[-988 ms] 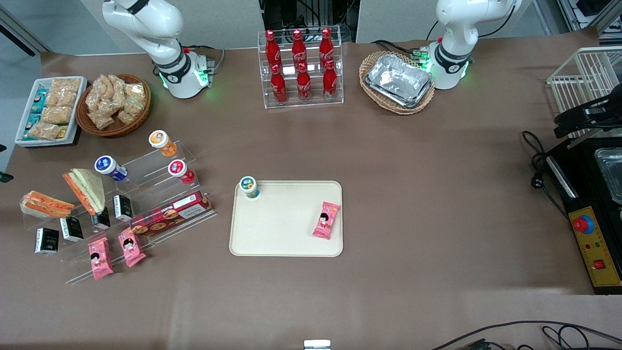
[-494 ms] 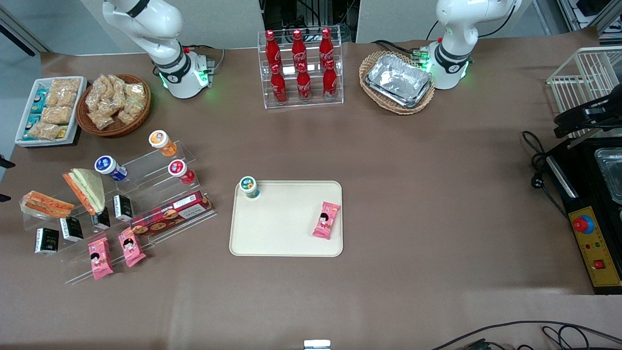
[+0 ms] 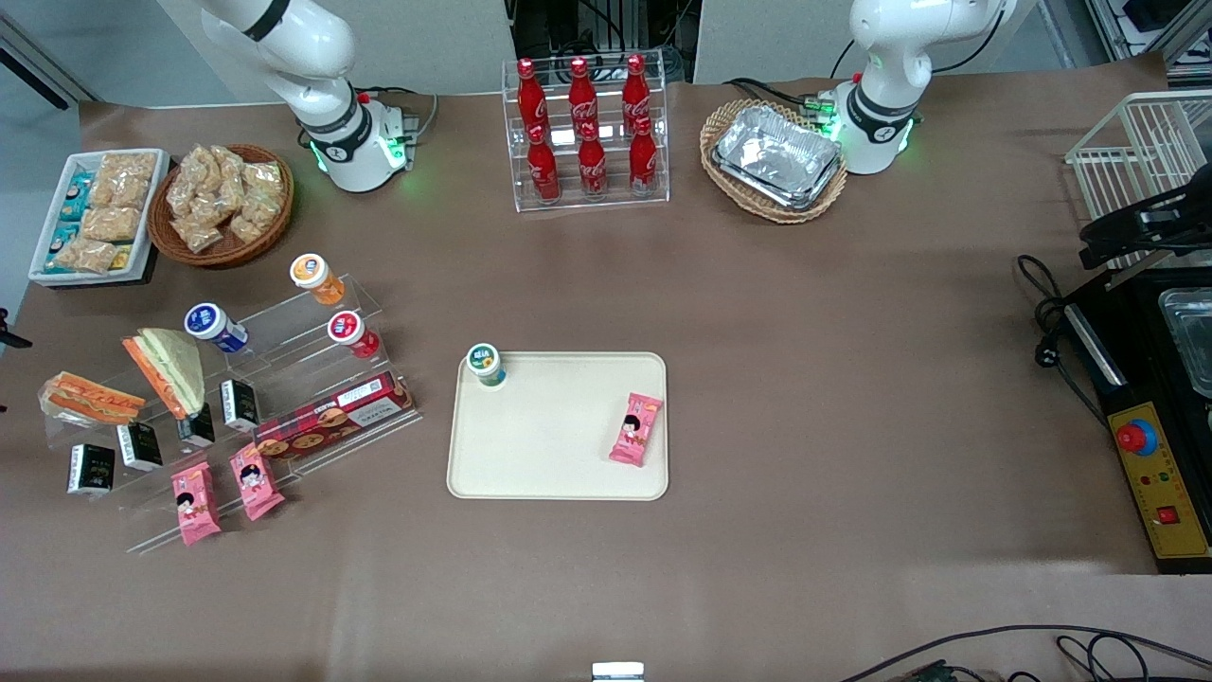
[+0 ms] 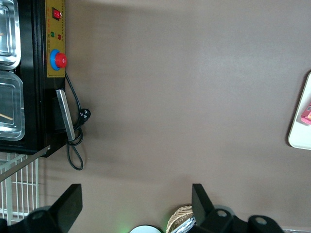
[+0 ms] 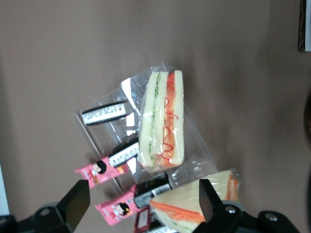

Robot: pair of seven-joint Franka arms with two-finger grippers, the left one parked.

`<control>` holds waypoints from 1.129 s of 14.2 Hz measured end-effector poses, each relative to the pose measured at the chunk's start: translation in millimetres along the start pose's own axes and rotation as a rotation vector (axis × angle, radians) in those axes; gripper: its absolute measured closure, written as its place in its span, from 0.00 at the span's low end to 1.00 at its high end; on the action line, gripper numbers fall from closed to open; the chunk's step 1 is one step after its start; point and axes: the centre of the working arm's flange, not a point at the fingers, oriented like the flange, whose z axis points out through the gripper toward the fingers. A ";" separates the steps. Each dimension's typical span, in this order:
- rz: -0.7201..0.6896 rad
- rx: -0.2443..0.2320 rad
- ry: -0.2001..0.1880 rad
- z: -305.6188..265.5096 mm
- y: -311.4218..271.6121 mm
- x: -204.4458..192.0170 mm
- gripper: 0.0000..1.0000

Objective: Place sandwich on tray
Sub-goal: 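Lower the right gripper and grasp the wrapped carrot-cucumber sandwich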

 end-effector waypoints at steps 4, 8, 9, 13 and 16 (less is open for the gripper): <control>0.141 -0.012 0.002 27.8 -6.6 6.7 0.00; 0.173 -0.054 -0.006 59.0 -8.1 12.9 0.00; 0.181 -0.061 -0.007 64.7 -7.6 15.7 0.00; 0.216 -0.047 -0.015 76.3 -5.1 23.6 0.00; 0.238 -0.022 -0.005 89.8 -6.1 25.8 0.06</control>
